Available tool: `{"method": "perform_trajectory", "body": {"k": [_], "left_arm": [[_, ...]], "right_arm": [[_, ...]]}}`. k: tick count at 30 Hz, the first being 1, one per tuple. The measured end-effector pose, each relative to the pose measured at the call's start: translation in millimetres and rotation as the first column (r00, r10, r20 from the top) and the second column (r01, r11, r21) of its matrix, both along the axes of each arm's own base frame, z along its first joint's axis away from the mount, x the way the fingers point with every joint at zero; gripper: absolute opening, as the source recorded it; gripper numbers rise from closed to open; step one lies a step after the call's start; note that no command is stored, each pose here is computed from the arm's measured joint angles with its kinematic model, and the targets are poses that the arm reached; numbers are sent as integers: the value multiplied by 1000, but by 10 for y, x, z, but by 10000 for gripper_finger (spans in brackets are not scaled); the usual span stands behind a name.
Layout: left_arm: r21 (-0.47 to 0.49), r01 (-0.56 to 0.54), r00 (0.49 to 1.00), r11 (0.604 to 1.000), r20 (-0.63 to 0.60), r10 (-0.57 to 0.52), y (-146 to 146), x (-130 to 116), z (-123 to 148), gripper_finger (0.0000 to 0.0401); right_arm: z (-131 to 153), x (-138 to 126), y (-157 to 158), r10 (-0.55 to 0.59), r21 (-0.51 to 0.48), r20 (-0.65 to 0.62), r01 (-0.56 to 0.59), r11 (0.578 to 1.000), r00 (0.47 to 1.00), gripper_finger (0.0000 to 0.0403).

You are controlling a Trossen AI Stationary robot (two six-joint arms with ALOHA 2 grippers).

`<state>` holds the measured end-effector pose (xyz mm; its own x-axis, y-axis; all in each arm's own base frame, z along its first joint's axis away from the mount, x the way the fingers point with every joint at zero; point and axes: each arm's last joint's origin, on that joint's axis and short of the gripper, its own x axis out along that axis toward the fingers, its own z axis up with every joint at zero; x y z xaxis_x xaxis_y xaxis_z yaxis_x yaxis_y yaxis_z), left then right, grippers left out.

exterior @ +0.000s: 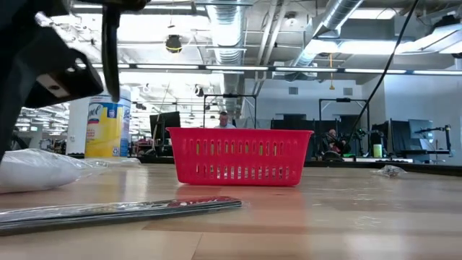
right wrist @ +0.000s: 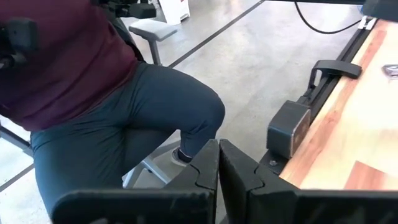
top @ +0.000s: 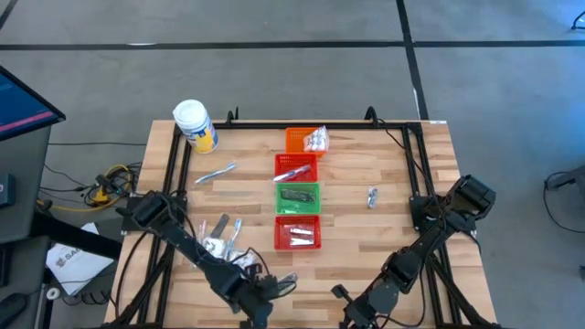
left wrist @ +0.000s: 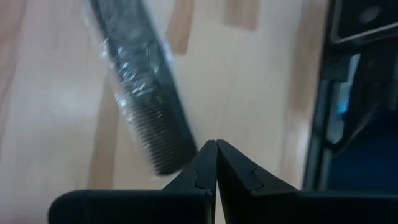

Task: Pick & Place Travel size toiletries
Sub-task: Put the black comb into the green basket

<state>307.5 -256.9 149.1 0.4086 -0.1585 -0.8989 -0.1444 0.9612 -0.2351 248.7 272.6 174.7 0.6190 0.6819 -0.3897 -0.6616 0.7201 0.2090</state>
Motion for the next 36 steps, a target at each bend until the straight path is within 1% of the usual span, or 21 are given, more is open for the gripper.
{"method": "perform_trajectory", "body": {"k": [3, 6, 8, 12, 18, 30, 36], "left_arm": [[35, -5, 999, 999, -41, 7, 45, -25, -25, 0], [71, -24, 996, 997, -81, 30, 158, -32, -100, 0], [75, -23, 996, 997, -79, 29, 206, -7, -117, 0], [100, 23, 997, 995, -80, -15, 292, 37, -131, 0], [164, 159, 986, 974, -75, -148, 407, 114, -132, 0], [233, 259, 966, 938, -66, -250, 650, 277, -136, 0], [238, 291, 954, 927, 1, -299, 634, 347, -133, 0]], "right_arm": [[0, 17, -16, -6, 0, 0, 6, 1000, 1000, 6], [0, 28, -26, -10, 0, 0, 10, 1000, 1000, 6], [0, 28, -26, -10, -1, 1, 10, 1000, 1000, 6], [0, 28, -26, -7, -5, 5, 7, 1000, 1000, 6], [0, 42, -39, -8, -12, 12, 8, 1000, 1000, 6], [0, 43, -40, -9, -12, 12, 9, 1000, 1000, 6], [-29, 86, -99, -33, -29, -19, 32, 999, 999, 6]]}}
